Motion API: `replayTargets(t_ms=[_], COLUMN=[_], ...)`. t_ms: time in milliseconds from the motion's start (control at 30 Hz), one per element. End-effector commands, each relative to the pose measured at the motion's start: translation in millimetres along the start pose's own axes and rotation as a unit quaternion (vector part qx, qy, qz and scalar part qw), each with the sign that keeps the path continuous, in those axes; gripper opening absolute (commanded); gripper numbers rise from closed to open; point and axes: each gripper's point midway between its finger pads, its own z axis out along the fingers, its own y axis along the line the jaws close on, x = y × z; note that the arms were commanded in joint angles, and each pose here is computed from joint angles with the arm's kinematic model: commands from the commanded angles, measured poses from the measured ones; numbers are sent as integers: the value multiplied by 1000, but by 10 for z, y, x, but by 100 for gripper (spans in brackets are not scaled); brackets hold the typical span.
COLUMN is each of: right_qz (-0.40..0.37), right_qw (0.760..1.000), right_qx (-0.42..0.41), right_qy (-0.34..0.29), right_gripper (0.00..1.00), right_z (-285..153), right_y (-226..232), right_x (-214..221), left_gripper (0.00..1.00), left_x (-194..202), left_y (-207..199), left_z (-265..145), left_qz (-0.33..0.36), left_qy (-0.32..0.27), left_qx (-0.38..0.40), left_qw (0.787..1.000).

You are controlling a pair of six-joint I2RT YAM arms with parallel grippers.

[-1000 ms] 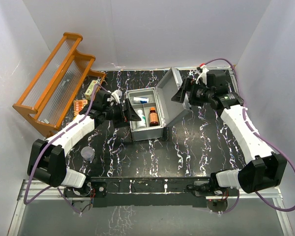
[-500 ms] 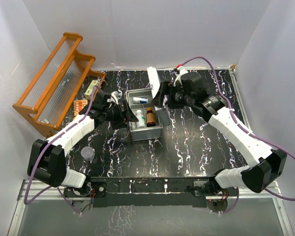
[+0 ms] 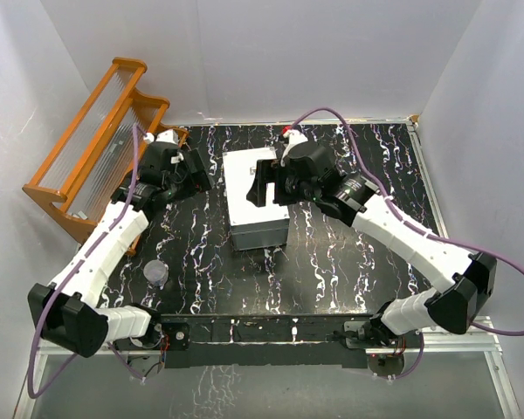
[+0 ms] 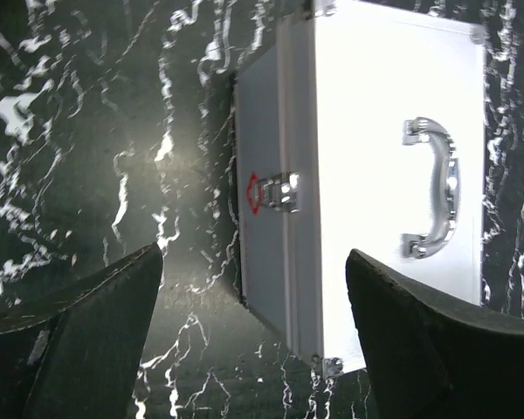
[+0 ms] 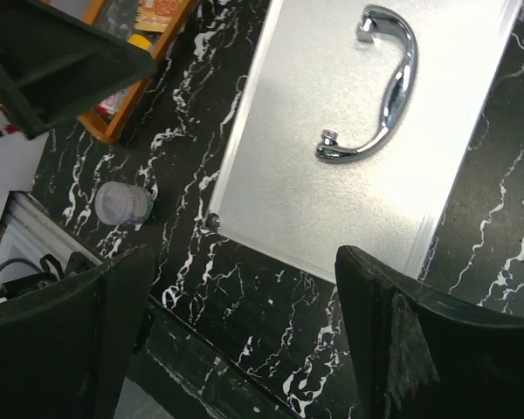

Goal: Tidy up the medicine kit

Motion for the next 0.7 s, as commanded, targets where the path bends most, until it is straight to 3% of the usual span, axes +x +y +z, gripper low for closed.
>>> replayTargets(t_ms=[0,333,667], right_qz=[21,113,118], right_qw=[999,988,986], right_qx=[33,101,109], right_qy=[-27,28,39], right_gripper=[82,64,57], right_z=[-6,66,90], right_y=[-166,-614,-706], right_x=[40,783,974], left_gripper=[88,95,92], left_x=[-153,-498,-710], left_y=[-325,-646,-767], left_z=[77,844,1417], left_qz=[81,163,152], left_qy=[6,37,73], left_qx=[76,140,264], left_qw=[994,976,949])
